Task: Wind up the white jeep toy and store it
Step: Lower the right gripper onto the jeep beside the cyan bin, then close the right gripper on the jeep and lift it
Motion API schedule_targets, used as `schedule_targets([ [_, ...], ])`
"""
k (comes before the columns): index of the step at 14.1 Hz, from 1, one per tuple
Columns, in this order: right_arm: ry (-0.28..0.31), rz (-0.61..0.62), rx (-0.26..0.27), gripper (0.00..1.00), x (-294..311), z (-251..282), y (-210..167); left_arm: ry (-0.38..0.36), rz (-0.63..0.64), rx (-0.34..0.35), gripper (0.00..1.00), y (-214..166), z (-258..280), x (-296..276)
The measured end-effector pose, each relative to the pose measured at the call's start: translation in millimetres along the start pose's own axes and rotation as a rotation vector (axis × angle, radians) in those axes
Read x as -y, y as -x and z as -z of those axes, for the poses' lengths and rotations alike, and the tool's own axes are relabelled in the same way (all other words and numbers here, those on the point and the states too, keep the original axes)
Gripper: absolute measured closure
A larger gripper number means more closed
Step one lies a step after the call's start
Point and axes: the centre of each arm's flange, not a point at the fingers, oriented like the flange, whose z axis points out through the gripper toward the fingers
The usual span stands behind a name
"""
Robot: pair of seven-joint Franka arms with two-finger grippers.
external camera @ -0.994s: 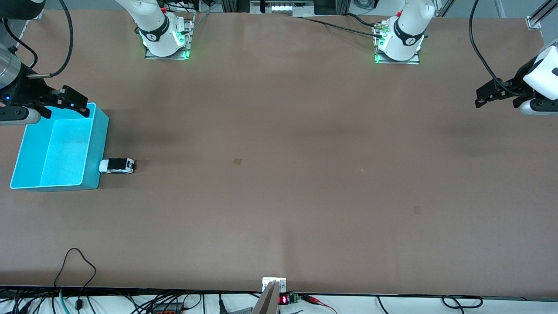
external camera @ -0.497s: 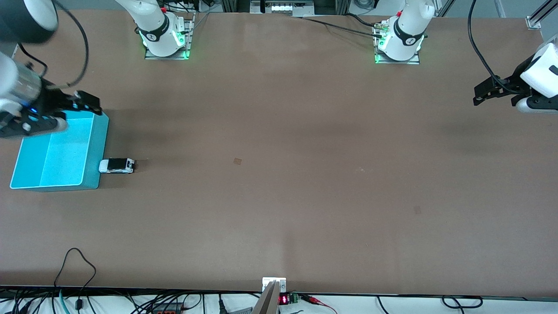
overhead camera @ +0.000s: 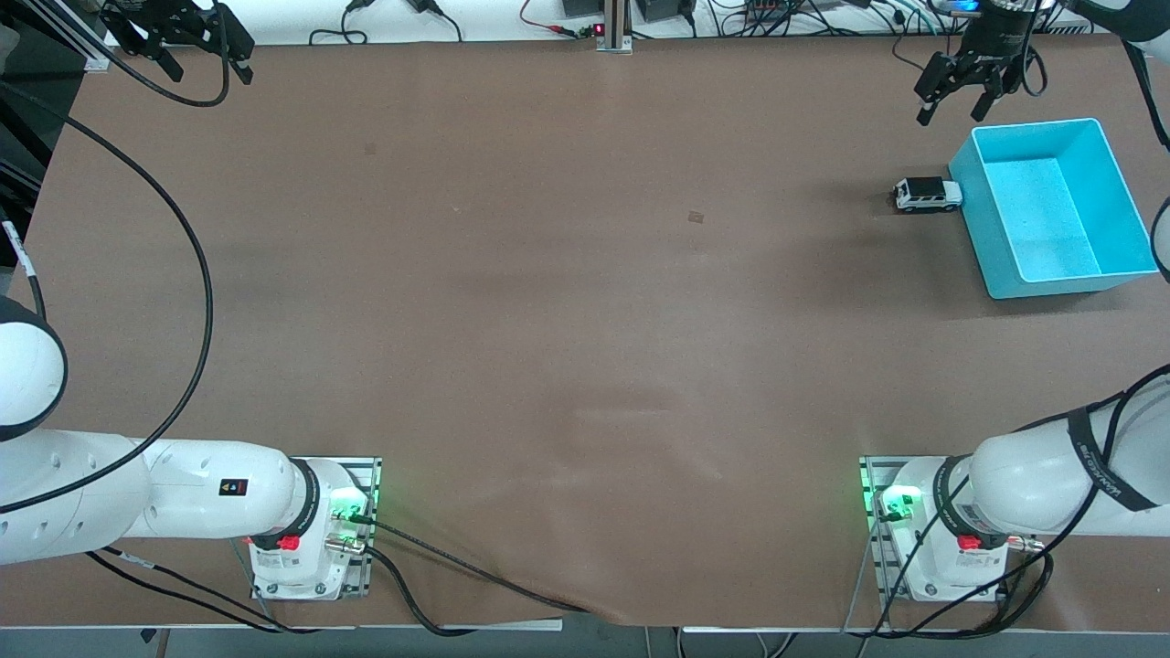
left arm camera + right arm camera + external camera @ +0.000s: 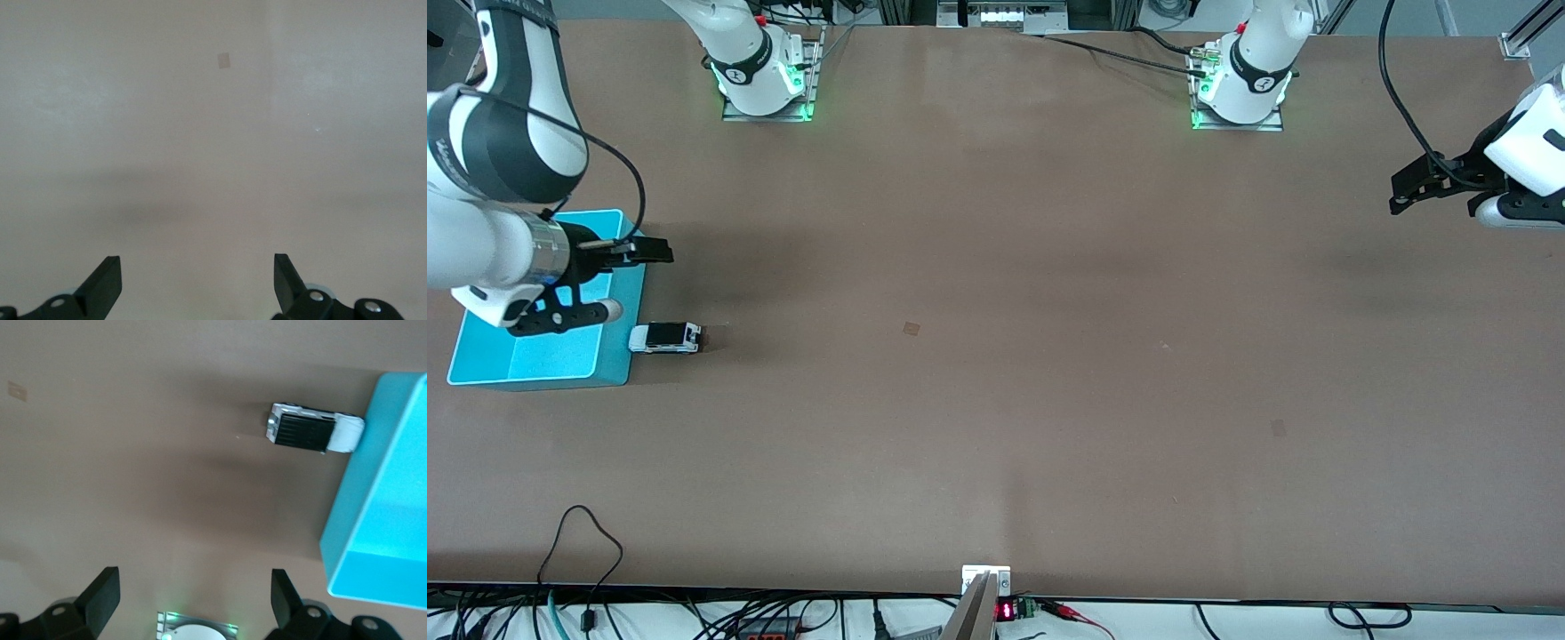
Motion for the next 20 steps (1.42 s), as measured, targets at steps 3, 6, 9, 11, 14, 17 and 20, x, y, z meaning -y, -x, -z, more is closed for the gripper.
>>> schedule_targets([
  [3, -0.010, 0.131, 0.002, 0.00, -7.7, -33.7, -26.9, -0.001, -0.005, -0.002, 0.00, -0.5, 1.1, -2.1],
  [6, 0.012, 0.503, 0.002, 0.00, -27.6, -84.2, -61.0, -0.002, -0.018, -0.005, 0.00, -0.9, 2.6, -9.0],
  [9, 0.115, 0.886, -0.051, 0.00, -57.1, -118.0, -82.1, -0.002, -0.020, -0.007, 0.00, -1.0, 3.5, -10.0],
  [11, 0.176, 1.099, -0.099, 0.00, -79.6, -138.1, -81.9, -0.002, -0.019, -0.006, 0.00, -0.9, 3.5, -10.0],
  [14, 0.223, 1.202, -0.139, 0.00, -103.0, -168.7, -64.7, -0.002, -0.018, -0.003, 0.00, -0.6, 3.2, -9.5],
  [17, 0.245, 1.223, -0.154, 0.00, -97.4, -179.2, -45.8, -0.002, -0.018, -0.002, 0.00, -0.5, 3.0, -9.0],
  [20, 0.278, 1.256, -0.176, 0.00, -98.9, -181.8, -40.4, -0.002, -0.018, -0.001, 0.00, -0.5, 3.0, -9.0],
])
